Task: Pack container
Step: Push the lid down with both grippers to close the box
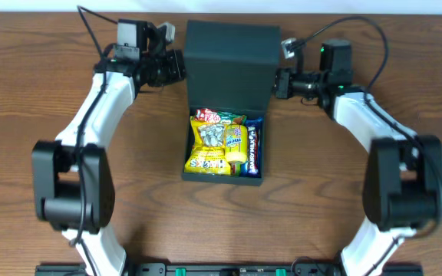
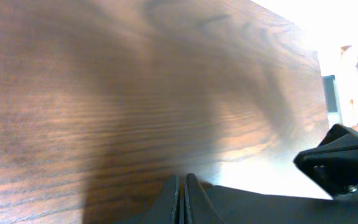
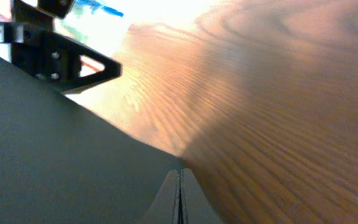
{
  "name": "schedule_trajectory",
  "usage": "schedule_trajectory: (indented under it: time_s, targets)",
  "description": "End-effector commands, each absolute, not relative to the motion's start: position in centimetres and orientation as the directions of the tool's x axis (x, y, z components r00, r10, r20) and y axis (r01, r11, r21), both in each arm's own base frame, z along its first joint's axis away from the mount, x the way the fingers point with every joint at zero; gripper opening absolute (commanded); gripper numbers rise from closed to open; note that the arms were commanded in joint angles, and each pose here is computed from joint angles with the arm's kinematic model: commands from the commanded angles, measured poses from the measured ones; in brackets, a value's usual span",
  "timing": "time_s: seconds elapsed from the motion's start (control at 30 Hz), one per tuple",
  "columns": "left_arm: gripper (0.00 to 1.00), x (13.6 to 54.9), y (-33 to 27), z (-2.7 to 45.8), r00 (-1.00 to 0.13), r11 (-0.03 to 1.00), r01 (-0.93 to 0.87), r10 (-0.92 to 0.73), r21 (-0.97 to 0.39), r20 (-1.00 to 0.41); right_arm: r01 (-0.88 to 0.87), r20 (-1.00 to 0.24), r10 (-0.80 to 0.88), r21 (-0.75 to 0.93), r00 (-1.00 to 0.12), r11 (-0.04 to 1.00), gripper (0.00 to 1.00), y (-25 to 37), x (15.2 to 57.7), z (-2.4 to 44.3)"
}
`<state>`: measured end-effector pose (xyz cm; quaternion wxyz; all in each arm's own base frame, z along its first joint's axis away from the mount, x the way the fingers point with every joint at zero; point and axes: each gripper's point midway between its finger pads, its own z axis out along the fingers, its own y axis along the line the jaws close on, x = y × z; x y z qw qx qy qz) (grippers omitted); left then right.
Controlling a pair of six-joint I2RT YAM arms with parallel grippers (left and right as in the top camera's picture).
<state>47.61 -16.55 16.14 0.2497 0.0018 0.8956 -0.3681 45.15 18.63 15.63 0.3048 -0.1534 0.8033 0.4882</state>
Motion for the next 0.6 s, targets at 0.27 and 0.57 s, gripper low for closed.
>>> schedule_trajectory:
  time_s: [0.27,0.57]
  targets:
    - [0.06,42.9,-17.3,24.4,-0.769,0.724,0.446,0.009,-0.526,-0.639,-0.705,-0.774,-0.125,0.482,-0.621,0.52,0.02,18.0,40.0,22.0]
    - [0.06,38.5,-16.2,26.1,-0.761,0.747,0.487,0.11,-0.452,-0.639,-0.72,-0.731,-0.277,0.398,-0.623,0.569,0.02,17.9,35.1,22.2]
